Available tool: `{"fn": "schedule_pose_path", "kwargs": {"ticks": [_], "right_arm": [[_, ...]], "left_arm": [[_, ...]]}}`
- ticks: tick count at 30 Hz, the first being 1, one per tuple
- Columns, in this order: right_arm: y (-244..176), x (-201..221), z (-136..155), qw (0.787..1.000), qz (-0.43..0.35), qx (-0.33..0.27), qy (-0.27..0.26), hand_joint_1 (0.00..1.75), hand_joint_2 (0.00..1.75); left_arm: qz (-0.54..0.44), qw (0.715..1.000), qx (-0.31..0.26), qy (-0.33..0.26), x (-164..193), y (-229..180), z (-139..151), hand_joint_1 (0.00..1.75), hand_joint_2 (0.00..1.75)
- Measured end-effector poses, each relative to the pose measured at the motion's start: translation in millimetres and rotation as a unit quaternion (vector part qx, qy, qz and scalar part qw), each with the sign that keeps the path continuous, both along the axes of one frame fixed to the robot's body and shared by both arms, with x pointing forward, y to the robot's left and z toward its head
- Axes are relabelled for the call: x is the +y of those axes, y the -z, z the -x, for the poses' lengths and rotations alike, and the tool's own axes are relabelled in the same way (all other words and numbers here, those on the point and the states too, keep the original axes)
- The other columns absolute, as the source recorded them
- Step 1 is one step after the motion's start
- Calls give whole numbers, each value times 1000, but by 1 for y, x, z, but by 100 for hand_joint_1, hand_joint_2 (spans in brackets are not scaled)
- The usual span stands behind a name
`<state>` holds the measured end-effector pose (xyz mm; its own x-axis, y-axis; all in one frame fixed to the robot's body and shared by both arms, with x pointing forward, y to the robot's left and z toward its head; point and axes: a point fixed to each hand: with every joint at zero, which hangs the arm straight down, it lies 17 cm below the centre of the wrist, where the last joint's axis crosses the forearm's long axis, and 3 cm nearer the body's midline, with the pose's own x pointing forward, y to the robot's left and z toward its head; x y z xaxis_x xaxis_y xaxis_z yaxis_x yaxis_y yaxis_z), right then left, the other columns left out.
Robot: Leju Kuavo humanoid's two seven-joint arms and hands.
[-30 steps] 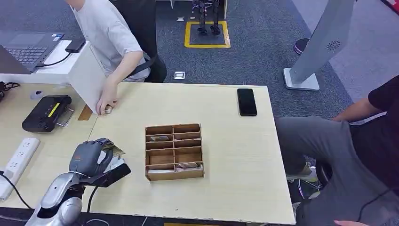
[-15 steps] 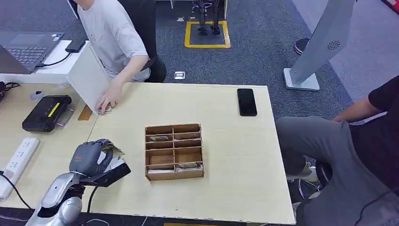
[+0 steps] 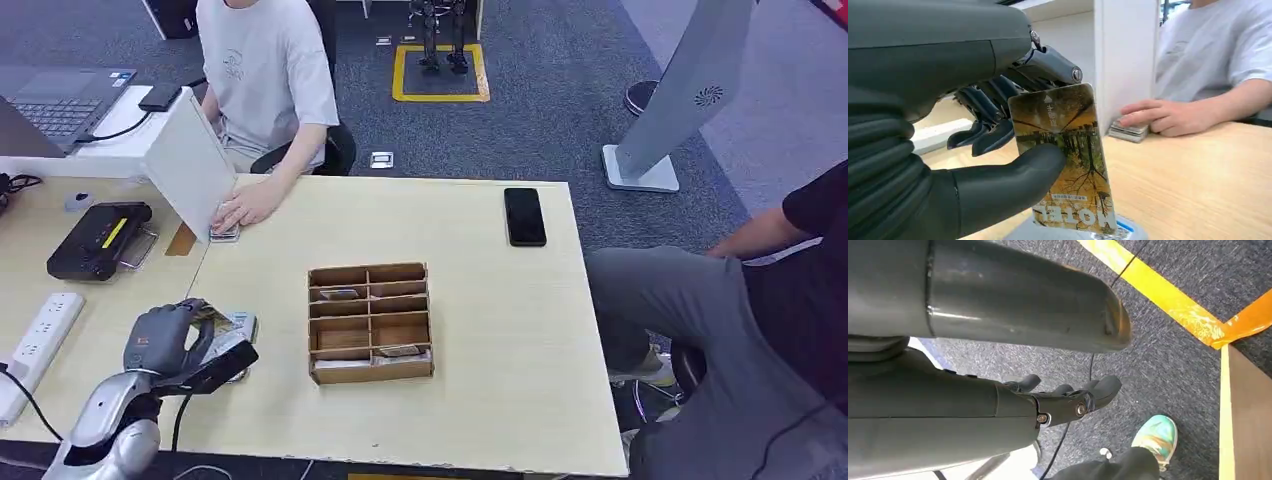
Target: Pass the card to the sensor for recognition and then transmit it.
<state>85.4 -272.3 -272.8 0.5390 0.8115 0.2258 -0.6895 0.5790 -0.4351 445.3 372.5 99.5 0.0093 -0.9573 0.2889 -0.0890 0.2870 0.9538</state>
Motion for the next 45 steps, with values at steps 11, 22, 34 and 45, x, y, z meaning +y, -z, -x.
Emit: {"fn": "schedule_pose_path", "kwargs": {"ticks": [11, 22, 34, 45], "right_arm": [[-1, 1, -1, 1000, 0, -4, 0, 0, 0], [-1, 3, 1, 1000, -1, -4, 0, 0, 0], [-1, 5, 0, 1000, -1, -6, -1, 0, 0], [-1, 6, 1, 1000, -2, -6, -1, 0, 0]], "left_arm": [[-28, 999, 16, -25, 25, 11, 3, 175, 175], [-2, 999, 28, -32, 35, 21, 5, 175, 175], [42, 999, 21, -21, 28, 13, 3, 175, 175], [44, 999, 19, -20, 27, 12, 3, 175, 175]]}}
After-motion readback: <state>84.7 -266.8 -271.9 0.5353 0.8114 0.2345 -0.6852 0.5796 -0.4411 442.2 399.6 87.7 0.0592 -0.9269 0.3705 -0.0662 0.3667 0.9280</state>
